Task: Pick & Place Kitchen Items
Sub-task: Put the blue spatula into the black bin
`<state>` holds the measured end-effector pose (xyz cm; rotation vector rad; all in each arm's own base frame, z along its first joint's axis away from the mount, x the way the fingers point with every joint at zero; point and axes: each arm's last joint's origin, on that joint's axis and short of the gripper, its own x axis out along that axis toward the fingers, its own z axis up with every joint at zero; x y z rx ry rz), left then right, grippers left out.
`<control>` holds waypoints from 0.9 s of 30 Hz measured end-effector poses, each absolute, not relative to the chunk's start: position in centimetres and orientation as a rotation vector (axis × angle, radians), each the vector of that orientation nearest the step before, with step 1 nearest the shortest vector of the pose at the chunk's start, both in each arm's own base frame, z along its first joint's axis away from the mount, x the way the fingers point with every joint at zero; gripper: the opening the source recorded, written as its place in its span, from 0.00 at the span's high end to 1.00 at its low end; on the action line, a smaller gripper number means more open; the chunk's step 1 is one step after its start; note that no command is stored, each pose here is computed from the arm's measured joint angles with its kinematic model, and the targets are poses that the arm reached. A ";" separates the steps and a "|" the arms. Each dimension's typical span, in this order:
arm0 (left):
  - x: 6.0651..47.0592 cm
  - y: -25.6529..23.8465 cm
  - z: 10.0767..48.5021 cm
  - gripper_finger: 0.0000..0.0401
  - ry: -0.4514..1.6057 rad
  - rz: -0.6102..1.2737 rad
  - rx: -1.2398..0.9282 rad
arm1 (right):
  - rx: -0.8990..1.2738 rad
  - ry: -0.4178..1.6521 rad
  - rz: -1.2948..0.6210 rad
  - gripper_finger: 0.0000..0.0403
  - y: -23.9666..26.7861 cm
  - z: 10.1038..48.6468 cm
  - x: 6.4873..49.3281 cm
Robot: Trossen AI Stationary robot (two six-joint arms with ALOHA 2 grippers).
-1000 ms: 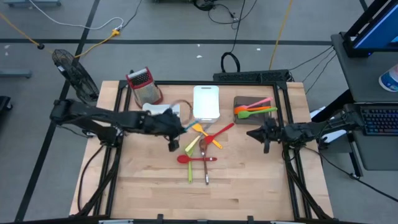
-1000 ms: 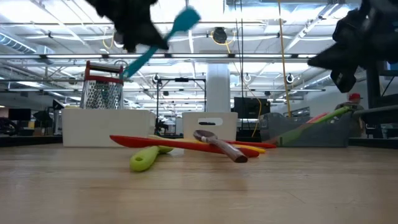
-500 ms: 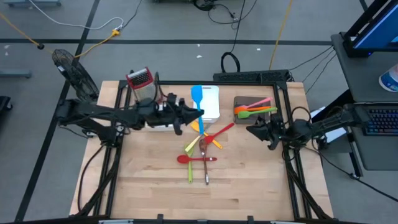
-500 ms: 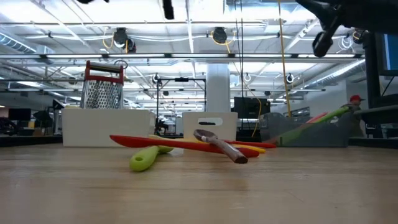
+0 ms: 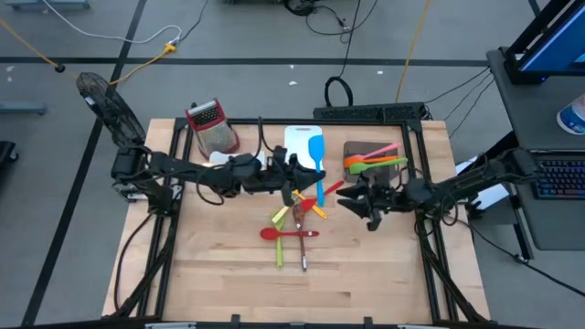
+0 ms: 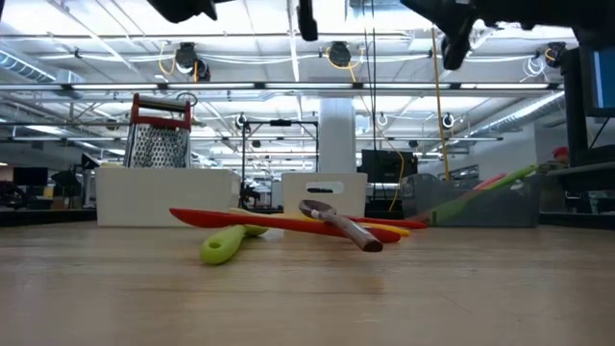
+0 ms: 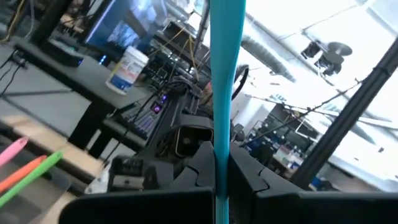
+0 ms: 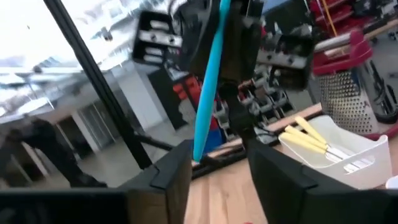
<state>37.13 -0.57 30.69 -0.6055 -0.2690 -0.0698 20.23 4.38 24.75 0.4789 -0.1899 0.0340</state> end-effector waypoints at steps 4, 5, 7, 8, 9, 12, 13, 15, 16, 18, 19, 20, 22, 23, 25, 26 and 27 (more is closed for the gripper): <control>38.2 -0.6 30.9 0.99 -0.243 -0.071 -0.556 | 0.442 -0.077 0.010 0.53 4.8 25.8 21.9; 38.3 -0.6 30.9 0.99 -0.221 -0.063 -0.542 | 0.433 -0.049 0.004 0.51 4.9 26.1 22.2; 38.6 -0.8 31.0 0.99 -0.183 -0.052 -0.523 | 0.419 0.000 -0.007 0.46 5.0 26.6 22.6; 38.6 -0.8 31.0 0.99 -0.169 -0.048 -0.510 | 0.412 0.016 -0.010 0.44 5.0 26.9 22.7; 38.7 -1.0 31.1 0.99 -0.162 -0.048 -0.494 | 0.408 0.024 -0.009 0.41 5.0 27.1 22.8; 38.8 -1.3 31.1 0.99 -0.139 -0.040 -0.454 | 0.402 0.009 0.025 0.35 5.0 27.9 22.9; 38.8 -1.3 31.1 0.99 -0.136 -0.035 -0.454 | 0.404 -0.001 0.035 0.33 5.0 28.0 22.9; 38.8 -1.3 31.1 0.99 -0.145 -0.019 -0.471 | 0.407 -0.016 0.024 0.30 4.7 28.2 23.0; 38.7 -1.2 31.2 0.99 -0.155 -0.017 -0.474 | 0.407 -0.019 0.012 0.29 4.4 28.2 23.1; 38.7 -1.2 31.4 0.99 -0.172 -0.019 -0.479 | 0.425 -0.014 -0.016 0.28 3.8 28.0 23.3; 38.7 -1.2 31.4 0.99 -0.173 -0.018 -0.477 | 0.440 -0.011 -0.028 0.28 3.5 27.8 23.5; 38.7 -1.2 31.4 0.99 -0.171 -0.018 -0.471 | 0.455 -0.002 -0.027 0.28 3.2 27.7 23.7; 38.7 -1.2 31.3 0.99 -0.168 -0.019 -0.462 | 0.484 0.006 -0.012 0.27 2.7 27.4 24.0; 38.7 -1.2 31.3 0.99 -0.168 -0.021 -0.461 | 0.491 0.001 -0.008 0.28 2.5 27.3 24.2; 38.7 -1.1 31.3 0.99 -0.168 -0.017 -0.459 | 0.497 -0.005 -0.014 0.29 2.3 27.2 24.5; 38.7 -1.1 31.3 0.99 -0.167 -0.015 -0.456 | 0.497 -0.009 -0.017 0.30 2.2 27.2 24.6; 38.7 -0.9 31.3 0.99 -0.163 -0.010 -0.452 | 0.497 -0.012 -0.019 0.31 2.2 27.2 24.6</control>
